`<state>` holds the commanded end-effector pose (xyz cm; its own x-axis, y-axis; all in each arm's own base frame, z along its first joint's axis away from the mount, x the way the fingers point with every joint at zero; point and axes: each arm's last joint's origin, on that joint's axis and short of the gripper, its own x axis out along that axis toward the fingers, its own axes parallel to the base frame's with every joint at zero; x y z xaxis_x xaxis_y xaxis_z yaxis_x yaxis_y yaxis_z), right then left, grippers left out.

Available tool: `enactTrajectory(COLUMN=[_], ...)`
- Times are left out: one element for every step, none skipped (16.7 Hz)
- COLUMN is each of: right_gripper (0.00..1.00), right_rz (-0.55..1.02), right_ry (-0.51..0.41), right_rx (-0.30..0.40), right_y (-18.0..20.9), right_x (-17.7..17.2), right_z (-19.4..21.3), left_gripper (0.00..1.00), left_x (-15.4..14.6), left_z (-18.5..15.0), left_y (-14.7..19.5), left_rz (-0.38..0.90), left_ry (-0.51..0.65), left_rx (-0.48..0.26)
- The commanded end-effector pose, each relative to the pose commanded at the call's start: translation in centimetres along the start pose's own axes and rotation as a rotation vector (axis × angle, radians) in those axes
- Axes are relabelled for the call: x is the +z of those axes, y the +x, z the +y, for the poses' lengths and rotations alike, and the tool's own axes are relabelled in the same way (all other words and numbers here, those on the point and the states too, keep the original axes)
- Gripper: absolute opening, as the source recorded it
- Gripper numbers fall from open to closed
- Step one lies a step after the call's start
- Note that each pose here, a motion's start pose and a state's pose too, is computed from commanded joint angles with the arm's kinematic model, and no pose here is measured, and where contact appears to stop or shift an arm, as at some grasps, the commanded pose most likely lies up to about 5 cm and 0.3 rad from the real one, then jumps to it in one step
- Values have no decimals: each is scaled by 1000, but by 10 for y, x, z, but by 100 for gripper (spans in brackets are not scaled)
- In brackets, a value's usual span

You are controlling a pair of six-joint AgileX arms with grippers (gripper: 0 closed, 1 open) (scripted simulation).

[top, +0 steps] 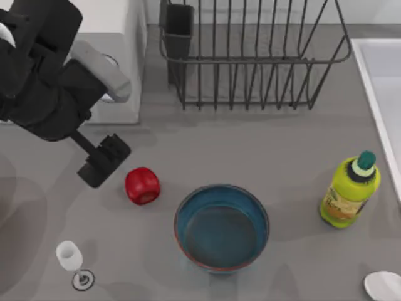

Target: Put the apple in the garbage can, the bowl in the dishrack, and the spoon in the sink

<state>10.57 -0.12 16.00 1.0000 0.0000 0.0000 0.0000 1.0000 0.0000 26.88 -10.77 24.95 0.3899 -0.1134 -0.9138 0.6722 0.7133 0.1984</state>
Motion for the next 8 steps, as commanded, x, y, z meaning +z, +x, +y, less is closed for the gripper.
enactTrajectory(right_gripper=[100, 100, 100, 100, 100, 100, 100, 100], right_rz=[0, 0, 0, 0, 0, 0, 0, 0], right_ry=[0, 0, 0, 0, 0, 0, 0, 0], right_rx=[0, 0, 0, 0, 0, 0, 0, 0], right_y=[0, 0, 0, 0, 0, 0, 0, 0], right_x=[0, 0, 0, 0, 0, 0, 0, 0], right_z=[0, 0, 0, 0, 0, 0, 0, 0], left_gripper=[100, 100, 100, 100, 100, 100, 100, 100], left_x=[13, 26, 37, 47, 55, 62, 68, 72], left_z=[-2, -4, -7, -11, -15, -19, -23, -27], left_y=[11, 22, 34, 46, 57, 68, 77, 86], left_rz=[55, 108, 157, 203, 246, 284, 318, 346], left_ry=[46, 90, 133, 172, 209, 242, 271, 295], left_rx=[-31, -60, -88, -114, -139, -160, -179, -195])
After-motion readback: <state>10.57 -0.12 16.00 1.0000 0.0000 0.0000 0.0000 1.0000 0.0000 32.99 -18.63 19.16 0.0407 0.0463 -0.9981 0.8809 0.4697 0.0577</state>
